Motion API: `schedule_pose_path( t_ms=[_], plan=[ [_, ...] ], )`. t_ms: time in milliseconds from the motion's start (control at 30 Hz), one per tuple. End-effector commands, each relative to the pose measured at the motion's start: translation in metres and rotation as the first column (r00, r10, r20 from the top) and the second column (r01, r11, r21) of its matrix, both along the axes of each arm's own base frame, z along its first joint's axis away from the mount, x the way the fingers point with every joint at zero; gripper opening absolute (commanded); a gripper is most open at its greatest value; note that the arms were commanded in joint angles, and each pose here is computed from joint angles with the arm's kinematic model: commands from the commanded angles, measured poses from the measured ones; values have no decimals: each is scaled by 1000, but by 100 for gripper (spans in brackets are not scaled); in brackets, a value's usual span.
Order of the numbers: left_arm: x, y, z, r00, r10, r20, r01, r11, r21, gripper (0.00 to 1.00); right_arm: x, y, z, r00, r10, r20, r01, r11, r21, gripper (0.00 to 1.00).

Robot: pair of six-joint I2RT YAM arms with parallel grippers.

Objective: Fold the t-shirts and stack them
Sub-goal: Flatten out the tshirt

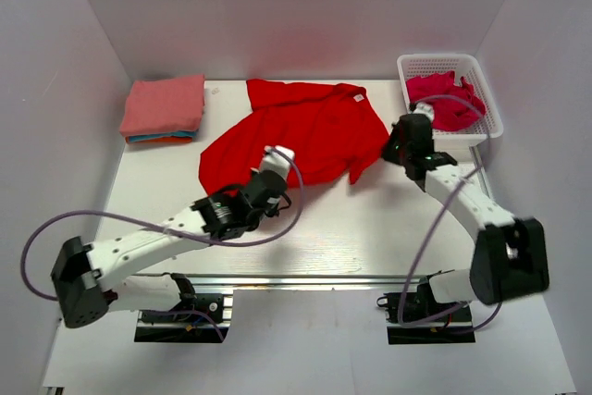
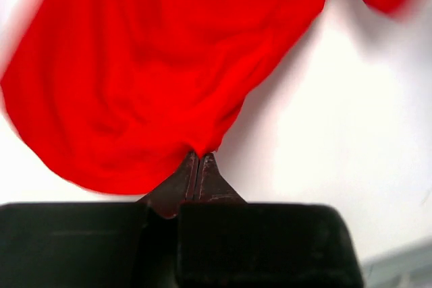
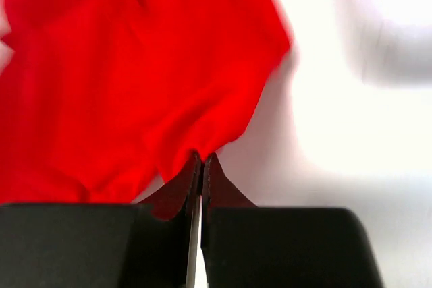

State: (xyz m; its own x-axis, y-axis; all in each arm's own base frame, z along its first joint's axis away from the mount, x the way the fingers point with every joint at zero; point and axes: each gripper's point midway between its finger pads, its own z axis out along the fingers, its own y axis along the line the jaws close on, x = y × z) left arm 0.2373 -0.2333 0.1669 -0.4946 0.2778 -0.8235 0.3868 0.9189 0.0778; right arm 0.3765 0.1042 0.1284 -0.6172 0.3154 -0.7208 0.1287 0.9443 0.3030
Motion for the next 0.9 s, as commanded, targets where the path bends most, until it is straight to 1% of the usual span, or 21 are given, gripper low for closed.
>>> schedule_pose_path(
  t_ms=[0, 133, 200, 267, 300, 333, 367, 400, 433, 467, 500, 533, 567, 600, 633, 667, 700, 733, 767, 800, 867],
  plan=[
    [29, 29, 101, 939, 201, 278, -159, 973, -166, 0, 32, -13, 125, 917, -89, 389, 77, 996, 46, 0],
    [35, 52, 149, 876, 283, 390, -223, 955, -194, 0, 30, -42, 208, 801, -177, 572, 191, 981, 37, 0],
    [37, 70, 175, 824, 364, 434, -299, 930, -212, 0, 24, -51, 236, 758, -183, 626, 221, 975, 17, 0],
    [37, 87, 203, 763, 424, 488, -353, 906, -234, 0, 18, -62, 282, 679, -206, 705, 264, 964, 27, 0],
    [37, 92, 215, 744, 435, 507, -357, 900, -248, 0, 17, -69, 293, 655, -208, 726, 291, 957, 11, 0],
    [35, 99, 224, 725, 427, 540, -370, 903, -217, 0, 11, -75, 320, 608, -230, 760, 317, 948, 33, 0],
    [34, 104, 241, 692, 459, 557, -369, 888, -274, 0, 10, -79, 328, 598, -214, 772, 339, 941, -2, 0],
    [31, 112, 252, 675, 465, 573, -365, 885, -288, 0, 5, -86, 347, 564, -237, 791, 371, 929, 14, 0],
    [28, 120, 260, 657, 459, 597, -379, 887, -265, 0, -1, -94, 365, 530, -261, 807, 403, 915, 31, 0],
    [26, 125, 274, 629, 485, 608, -372, 874, -313, 0, -3, -99, 373, 516, -261, 816, 429, 903, 18, 0],
    [24, 130, 282, 611, 490, 622, -371, 871, -321, 0, -5, -101, 391, 486, -256, 836, 446, 895, 14, 0],
    [21, 136, 292, 594, 464, 657, -375, 883, -284, 0, -12, -110, 409, 447, -277, 850, 479, 877, 34, 0],
    [16, 146, 308, 559, 497, 663, -369, 866, -337, 0, -21, -115, 431, 410, -273, 870, 494, 869, 40, 0],
    [15, 148, 311, 552, 490, 675, -375, 869, -324, 0, -16, -115, 433, 412, -271, 870, 507, 861, 28, 0],
    [10, 156, 324, 535, 485, 692, -370, 870, -325, 0, -30, -125, 460, 365, -272, 890, 546, 837, 32, 0],
    [6, 163, 331, 525, 493, 693, -369, 866, -337, 0, -34, -127, 470, 343, -272, 899, 554, 831, 40, 0],
    [4, 165, 336, 526, 476, 705, -359, 875, -324, 0, -31, -129, 473, 351, -253, 902, 578, 816, 4, 0],
    [0, 169, 346, 514, 485, 708, -340, 873, -351, 0, -33, -132, 478, 345, -254, 904, 592, 806, 0, 0],
    [-4, 174, 352, 505, 476, 720, -334, 877, -345, 0, -48, -137, 503, 291, -264, 919, 600, 799, 40, 0],
    [-9, 181, 359, 498, 473, 727, -323, 879, -351, 0, -49, -138, 507, 286, -260, 922, 604, 796, 37, 0],
    [-16, 187, 377, 482, 468, 741, -283, 883, -374, 0, -64, -145, 530, 243, -251, 937, 627, 778, 46, 0]
  ],
)
